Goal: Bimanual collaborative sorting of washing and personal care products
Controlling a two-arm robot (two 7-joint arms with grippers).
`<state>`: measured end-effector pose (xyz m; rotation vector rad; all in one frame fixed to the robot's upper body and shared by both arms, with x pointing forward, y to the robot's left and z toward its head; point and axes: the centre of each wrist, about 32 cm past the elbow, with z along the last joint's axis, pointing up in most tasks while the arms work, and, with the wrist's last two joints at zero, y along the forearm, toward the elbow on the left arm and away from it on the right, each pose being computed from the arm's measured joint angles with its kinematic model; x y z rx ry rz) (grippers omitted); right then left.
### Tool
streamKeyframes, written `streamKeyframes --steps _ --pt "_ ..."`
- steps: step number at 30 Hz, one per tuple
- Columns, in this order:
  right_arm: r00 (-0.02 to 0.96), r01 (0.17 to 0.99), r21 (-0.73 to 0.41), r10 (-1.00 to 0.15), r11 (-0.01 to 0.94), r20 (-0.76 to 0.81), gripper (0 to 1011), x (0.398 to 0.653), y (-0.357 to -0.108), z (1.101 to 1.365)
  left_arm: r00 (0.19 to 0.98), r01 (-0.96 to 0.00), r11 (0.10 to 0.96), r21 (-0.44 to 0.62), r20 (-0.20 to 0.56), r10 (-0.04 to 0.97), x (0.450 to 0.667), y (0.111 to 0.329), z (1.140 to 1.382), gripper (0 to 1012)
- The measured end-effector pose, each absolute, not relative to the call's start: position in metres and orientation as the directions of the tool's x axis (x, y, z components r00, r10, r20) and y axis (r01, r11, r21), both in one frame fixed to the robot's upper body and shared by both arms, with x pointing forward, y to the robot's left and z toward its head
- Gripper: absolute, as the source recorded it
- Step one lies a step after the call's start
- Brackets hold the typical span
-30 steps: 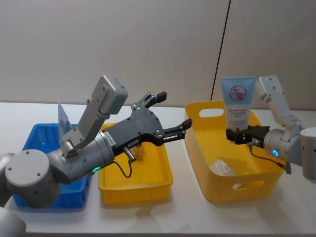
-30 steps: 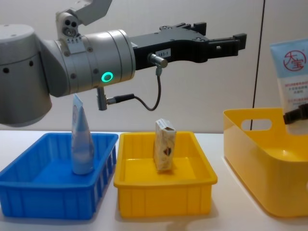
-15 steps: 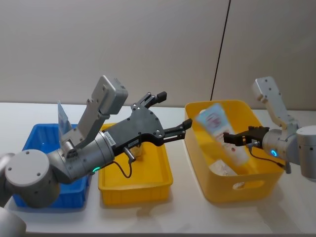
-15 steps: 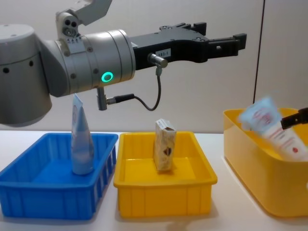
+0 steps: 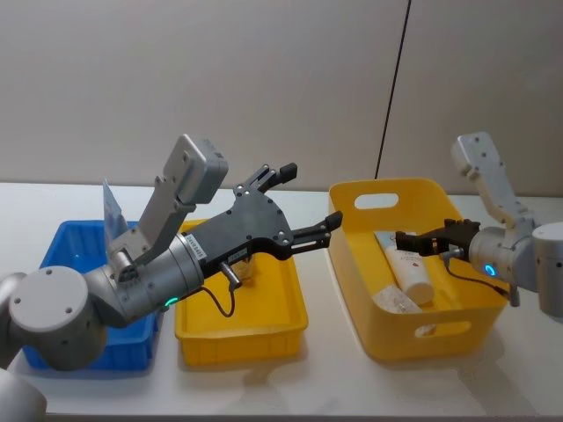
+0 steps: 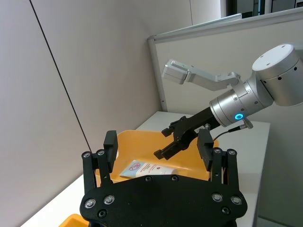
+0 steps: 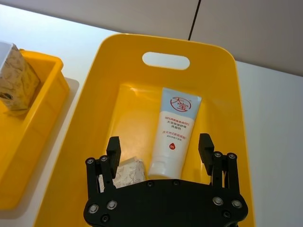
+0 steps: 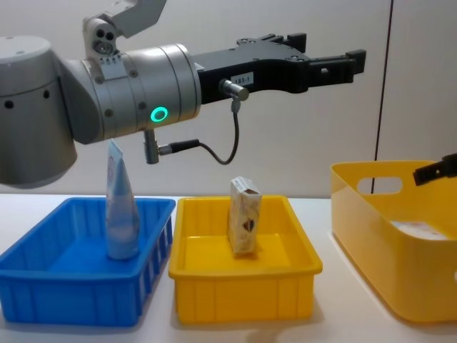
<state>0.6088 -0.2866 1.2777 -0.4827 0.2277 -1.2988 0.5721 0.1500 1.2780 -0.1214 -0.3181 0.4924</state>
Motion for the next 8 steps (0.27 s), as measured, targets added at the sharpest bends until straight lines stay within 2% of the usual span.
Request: streamKeyframes --steps 8 --pt "0.27 0.874 -0.441 -0.958 0.203 0.094 1004 0.6062 -0.2883 1.2795 0.833 -0.445 0.875 -0.19 0.271 0.482 0.5721 0.15 1.2781 1001"
